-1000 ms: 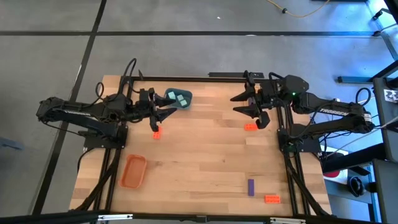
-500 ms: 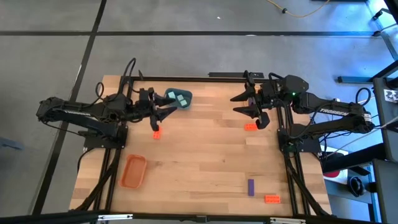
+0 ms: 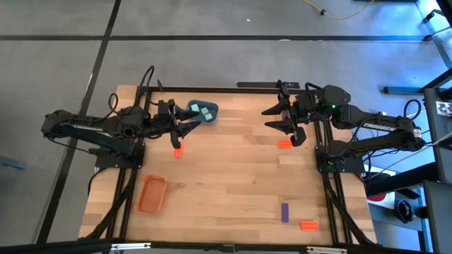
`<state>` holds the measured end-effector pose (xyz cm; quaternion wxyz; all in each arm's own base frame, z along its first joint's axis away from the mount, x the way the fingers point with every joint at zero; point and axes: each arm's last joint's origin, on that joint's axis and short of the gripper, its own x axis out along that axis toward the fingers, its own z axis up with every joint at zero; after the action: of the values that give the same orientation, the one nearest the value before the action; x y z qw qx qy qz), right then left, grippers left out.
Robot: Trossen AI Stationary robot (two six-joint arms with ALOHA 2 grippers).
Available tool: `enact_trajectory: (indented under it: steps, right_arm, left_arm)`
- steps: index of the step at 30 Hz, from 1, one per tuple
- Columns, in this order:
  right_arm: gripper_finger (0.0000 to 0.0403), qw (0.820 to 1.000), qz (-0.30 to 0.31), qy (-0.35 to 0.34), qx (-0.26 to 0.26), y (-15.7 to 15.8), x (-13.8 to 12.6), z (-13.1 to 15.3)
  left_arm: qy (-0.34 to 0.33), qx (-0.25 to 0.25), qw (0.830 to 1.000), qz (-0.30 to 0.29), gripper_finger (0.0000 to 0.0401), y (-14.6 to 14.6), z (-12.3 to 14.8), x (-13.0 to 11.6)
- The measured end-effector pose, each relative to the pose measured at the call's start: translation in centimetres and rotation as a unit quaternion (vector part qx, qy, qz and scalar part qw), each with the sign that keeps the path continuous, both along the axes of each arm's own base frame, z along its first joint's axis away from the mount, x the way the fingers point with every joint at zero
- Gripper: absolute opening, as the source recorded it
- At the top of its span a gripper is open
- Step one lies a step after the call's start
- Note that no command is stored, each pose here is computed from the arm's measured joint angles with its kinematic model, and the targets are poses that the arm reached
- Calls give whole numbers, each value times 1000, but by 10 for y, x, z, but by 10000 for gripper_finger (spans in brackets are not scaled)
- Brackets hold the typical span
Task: Sort & place blocks by color
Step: Put the left orange game piece into the orange bin
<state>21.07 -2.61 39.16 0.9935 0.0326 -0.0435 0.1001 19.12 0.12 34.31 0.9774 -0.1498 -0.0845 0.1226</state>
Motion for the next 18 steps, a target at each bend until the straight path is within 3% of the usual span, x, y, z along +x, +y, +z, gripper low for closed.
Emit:
enact_trajectory:
  steps: [18]
  right_arm:
    - [174, 1000, 0, -2, 3, 0, 0, 0]
  left_arm:
    - [-3, -11, 1000, -2, 195, 0, 0, 0]
